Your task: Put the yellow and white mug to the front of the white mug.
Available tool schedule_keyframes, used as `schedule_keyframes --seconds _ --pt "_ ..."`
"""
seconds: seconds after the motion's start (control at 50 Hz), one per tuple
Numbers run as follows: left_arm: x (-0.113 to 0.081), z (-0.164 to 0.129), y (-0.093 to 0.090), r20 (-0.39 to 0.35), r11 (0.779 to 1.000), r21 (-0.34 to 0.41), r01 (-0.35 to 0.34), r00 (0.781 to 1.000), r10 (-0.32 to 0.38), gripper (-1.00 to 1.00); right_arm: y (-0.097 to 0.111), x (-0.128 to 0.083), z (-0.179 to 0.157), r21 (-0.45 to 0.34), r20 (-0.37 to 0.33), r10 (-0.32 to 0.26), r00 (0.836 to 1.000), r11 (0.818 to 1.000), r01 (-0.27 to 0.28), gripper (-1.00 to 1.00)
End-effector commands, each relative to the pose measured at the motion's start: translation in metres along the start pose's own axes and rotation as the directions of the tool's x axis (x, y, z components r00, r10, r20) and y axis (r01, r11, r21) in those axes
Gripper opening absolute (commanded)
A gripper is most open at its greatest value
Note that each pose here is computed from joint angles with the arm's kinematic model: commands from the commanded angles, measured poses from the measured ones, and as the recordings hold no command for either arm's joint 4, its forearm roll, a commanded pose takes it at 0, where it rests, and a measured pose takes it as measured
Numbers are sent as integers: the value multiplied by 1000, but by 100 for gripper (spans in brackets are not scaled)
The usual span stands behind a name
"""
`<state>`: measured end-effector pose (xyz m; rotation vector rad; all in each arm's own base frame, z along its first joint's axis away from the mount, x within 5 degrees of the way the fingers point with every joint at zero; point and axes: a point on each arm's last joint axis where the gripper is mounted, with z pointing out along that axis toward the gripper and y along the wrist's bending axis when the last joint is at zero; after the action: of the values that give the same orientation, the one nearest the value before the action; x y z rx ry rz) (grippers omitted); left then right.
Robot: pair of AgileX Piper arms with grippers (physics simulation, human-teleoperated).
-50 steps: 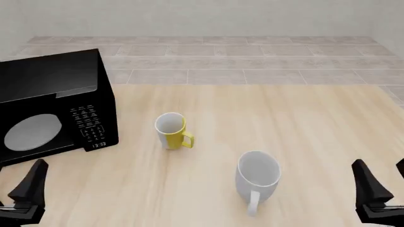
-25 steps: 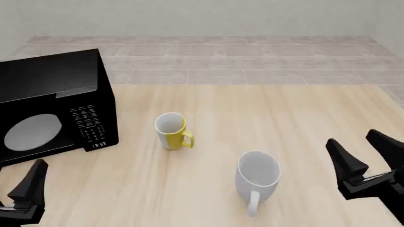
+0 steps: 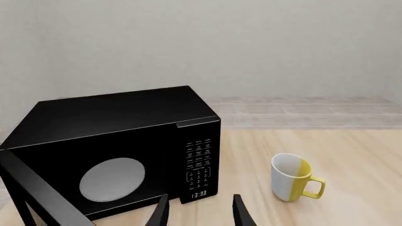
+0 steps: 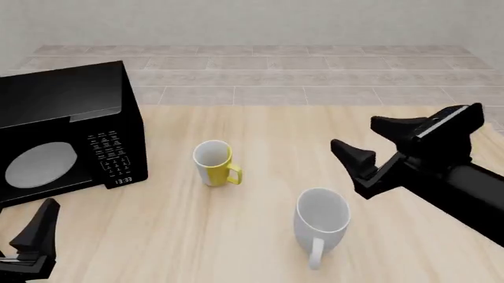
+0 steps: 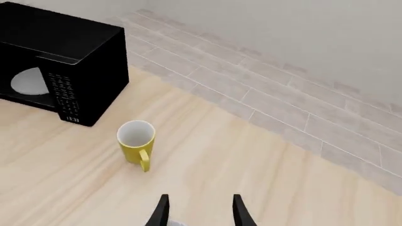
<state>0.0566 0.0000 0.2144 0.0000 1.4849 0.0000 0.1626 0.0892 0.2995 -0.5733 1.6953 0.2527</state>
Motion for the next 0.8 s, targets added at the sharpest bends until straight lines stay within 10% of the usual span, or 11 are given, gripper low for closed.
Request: schedule_keyframes --seconds 0.02,0.8 --pt "0 0 0 0 1000 0 0 1000 0 100 14 -15 42 -87 -70 -89 994 993 83 100" --pt "0 0 0 0 1000 0 0 1000 0 100 77 -8 127 -283 -217 -154 964 955 89 100"
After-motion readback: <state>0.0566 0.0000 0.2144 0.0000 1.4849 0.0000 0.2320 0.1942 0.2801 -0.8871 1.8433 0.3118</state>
